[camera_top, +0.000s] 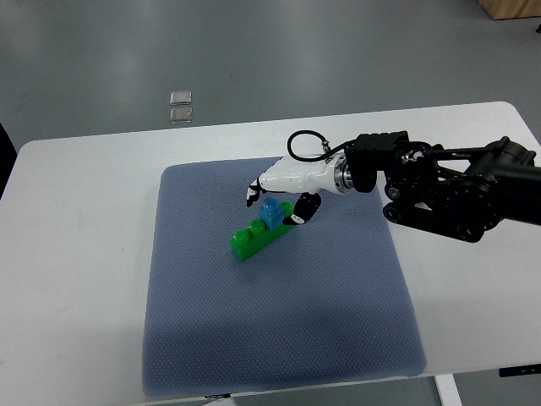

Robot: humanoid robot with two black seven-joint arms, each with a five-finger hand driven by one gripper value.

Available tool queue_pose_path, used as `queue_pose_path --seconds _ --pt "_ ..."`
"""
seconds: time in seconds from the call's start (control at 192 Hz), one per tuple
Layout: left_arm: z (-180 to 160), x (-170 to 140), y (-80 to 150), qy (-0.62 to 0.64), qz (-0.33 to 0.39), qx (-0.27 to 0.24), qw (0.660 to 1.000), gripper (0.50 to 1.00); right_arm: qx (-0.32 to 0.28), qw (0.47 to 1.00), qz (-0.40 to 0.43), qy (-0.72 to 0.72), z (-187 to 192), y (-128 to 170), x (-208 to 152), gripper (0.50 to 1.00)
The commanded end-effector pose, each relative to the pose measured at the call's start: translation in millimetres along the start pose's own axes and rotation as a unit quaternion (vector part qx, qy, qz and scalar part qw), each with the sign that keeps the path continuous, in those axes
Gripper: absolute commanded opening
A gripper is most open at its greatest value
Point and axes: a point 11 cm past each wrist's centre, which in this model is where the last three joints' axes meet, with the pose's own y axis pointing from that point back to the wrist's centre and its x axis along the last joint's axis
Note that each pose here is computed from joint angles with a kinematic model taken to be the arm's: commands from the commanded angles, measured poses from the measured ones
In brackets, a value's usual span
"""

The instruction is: Stack blue block on green block with right hand

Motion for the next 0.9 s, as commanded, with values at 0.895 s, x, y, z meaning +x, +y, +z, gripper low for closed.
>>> queue_pose_path --seconds 0.895 --pt "0.0 0.0 0.0 0.000 0.000 0.000 1.000 1.000 0.018 0.709 0.239 -0.663 110.3 68.8 13.2 0.921"
